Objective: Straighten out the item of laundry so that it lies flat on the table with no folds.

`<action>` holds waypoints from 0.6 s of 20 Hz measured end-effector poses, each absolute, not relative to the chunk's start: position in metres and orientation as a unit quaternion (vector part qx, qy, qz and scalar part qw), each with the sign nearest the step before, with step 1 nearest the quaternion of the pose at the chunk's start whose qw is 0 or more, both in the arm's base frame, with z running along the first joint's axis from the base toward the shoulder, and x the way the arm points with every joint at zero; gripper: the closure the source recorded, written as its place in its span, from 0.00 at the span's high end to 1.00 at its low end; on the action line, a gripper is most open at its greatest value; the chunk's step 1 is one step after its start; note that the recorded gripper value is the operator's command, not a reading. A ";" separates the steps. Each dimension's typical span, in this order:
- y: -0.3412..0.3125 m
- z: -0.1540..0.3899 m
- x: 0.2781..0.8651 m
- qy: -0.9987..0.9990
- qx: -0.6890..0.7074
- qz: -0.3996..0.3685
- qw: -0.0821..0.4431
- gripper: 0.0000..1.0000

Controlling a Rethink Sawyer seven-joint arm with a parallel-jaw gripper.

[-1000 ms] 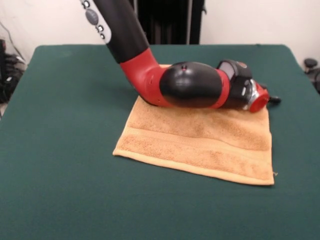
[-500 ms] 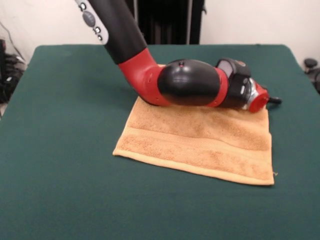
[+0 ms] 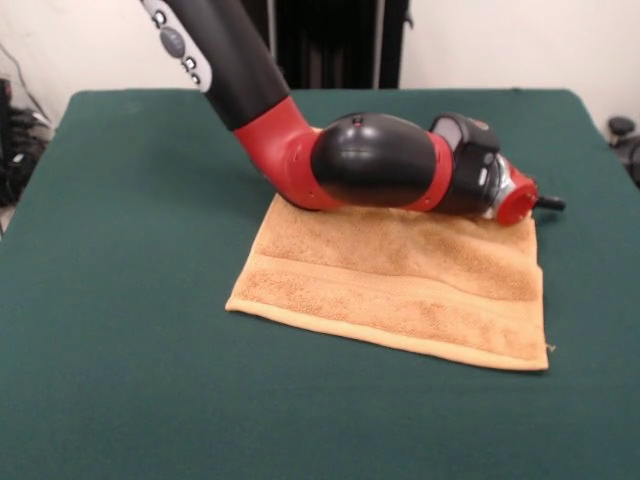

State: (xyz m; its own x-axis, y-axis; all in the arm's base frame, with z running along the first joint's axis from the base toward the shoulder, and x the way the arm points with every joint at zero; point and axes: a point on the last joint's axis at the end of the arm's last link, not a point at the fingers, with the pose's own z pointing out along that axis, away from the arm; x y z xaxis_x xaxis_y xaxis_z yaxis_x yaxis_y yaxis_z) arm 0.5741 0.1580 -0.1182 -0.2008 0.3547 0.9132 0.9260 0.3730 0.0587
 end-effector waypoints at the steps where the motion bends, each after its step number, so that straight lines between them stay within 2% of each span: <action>1: 0.158 -0.118 0.574 -0.703 -0.455 -0.326 0.438 1.00; 12: 0.158 -0.118 0.575 -0.704 -0.456 -0.329 0.434 1.00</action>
State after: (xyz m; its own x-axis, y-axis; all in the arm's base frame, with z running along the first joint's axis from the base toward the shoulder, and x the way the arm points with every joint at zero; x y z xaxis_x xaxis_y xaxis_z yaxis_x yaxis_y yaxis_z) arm 0.5752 0.1581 -0.1177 -0.2086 0.3566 0.9107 0.9271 0.3686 0.0681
